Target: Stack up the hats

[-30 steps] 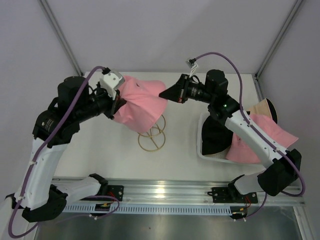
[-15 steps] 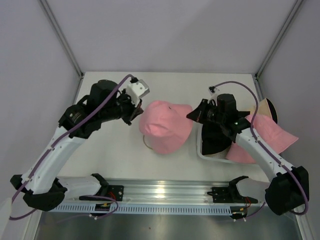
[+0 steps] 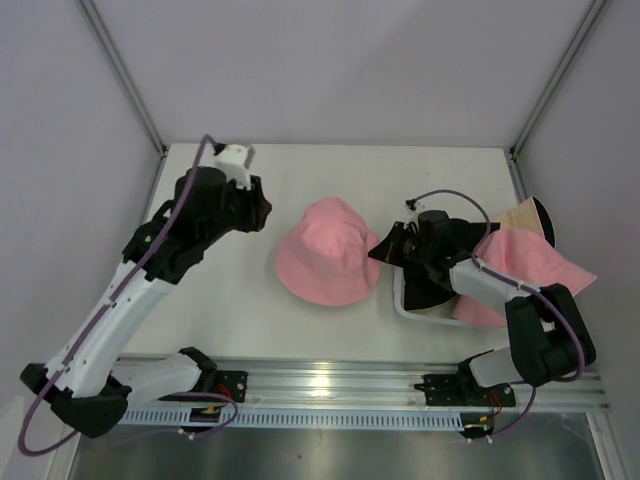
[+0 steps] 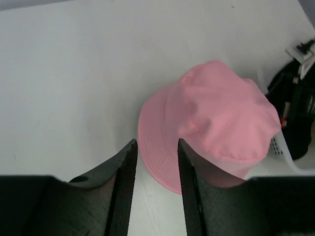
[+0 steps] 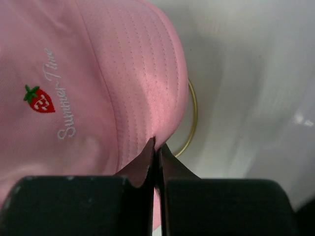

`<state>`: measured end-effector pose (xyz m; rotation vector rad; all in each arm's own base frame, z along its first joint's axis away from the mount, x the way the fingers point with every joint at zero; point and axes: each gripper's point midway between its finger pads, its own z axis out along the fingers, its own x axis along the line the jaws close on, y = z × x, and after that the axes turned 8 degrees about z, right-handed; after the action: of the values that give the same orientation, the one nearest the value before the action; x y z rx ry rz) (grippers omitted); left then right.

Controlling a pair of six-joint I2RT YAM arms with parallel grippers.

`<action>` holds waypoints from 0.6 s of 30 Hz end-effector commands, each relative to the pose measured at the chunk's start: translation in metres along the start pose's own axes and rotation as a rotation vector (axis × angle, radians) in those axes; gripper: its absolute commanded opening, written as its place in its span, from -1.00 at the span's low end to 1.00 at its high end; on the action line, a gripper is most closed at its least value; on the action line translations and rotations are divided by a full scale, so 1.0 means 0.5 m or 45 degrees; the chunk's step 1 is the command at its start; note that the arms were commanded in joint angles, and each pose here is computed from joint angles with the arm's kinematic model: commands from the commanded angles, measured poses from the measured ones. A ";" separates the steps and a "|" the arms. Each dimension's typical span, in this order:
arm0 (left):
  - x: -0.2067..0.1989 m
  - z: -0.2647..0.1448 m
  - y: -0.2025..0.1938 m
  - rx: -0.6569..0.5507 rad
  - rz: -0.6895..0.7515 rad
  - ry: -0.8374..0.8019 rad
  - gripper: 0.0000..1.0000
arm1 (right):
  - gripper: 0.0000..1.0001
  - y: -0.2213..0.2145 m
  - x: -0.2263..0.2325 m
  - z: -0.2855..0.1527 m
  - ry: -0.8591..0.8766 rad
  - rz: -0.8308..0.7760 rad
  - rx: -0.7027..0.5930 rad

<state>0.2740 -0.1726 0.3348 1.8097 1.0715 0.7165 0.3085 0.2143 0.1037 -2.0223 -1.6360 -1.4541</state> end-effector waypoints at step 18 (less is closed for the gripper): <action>0.053 0.121 -0.237 -0.157 -0.993 0.041 0.91 | -0.37 0.092 0.108 0.026 -0.011 -0.241 -0.176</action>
<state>0.2738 -0.1309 0.1765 1.2444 1.6727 0.3754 0.3384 0.2372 0.1196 -2.0311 -1.7762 -1.5421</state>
